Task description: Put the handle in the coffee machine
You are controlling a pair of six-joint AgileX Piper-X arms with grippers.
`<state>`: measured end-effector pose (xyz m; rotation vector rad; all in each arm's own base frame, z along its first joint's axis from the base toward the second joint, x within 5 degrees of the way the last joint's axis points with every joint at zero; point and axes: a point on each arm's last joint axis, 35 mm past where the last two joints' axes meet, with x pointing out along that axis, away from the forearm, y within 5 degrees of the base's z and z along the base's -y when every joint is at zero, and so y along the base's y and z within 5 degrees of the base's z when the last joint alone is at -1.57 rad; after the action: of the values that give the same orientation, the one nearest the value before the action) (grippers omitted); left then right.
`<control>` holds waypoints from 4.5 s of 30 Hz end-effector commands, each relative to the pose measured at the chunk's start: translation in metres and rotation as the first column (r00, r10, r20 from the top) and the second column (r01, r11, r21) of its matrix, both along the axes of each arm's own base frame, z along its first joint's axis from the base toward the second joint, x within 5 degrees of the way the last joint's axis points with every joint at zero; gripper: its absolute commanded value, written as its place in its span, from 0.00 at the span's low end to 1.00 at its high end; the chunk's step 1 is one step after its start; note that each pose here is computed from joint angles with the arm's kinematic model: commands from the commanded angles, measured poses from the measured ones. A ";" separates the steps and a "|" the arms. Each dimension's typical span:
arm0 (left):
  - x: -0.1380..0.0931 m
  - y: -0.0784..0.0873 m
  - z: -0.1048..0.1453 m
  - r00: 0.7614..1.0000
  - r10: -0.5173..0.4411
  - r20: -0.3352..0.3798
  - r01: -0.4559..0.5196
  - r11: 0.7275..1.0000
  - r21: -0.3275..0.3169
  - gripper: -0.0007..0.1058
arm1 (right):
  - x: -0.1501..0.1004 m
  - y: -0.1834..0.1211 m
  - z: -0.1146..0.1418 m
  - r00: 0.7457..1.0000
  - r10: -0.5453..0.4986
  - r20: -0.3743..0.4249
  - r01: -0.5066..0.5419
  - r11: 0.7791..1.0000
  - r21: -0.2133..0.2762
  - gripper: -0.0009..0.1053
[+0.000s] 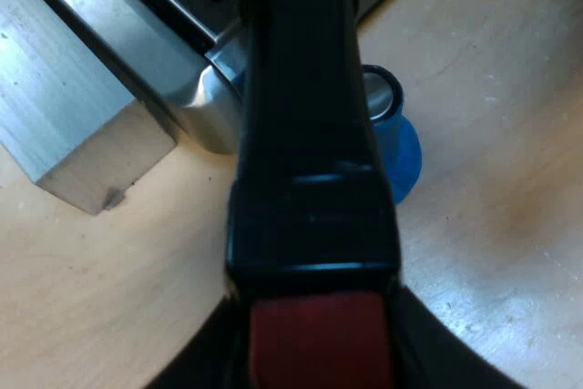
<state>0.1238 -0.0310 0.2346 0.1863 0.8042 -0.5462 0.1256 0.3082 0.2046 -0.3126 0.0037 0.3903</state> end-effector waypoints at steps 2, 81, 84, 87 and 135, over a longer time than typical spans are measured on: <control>0.003 -0.001 0.011 0.997 -0.007 0.071 0.008 1.000 -0.019 0.01 | 0.002 -0.001 0.001 1.000 0.003 0.007 -0.003 1.000 -0.005 0.83; 0.082 0.035 -0.003 0.923 -0.359 0.142 0.380 0.907 -0.179 0.01 | 0.002 -0.001 0.001 1.000 0.002 0.001 -0.002 1.000 0.008 0.83; 0.089 0.036 -0.006 0.921 -0.364 0.141 0.386 0.902 -0.195 0.01 | 0.002 -0.001 0.001 1.000 0.002 0.001 -0.002 1.000 0.008 0.83; 0.094 0.036 -0.004 0.919 -0.364 0.150 0.389 0.900 -0.198 0.01 | 0.002 -0.001 0.001 1.000 0.002 0.001 -0.002 1.000 0.008 0.83; 0.134 0.026 0.004 0.917 -0.348 0.196 0.385 0.900 -0.203 0.01 | 0.002 -0.001 0.001 1.000 0.002 0.001 -0.002 1.000 0.008 0.83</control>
<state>0.2542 -0.0035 0.2277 0.1571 0.6107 -0.9468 0.1256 0.3082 0.2046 -0.3075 0.0047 0.3903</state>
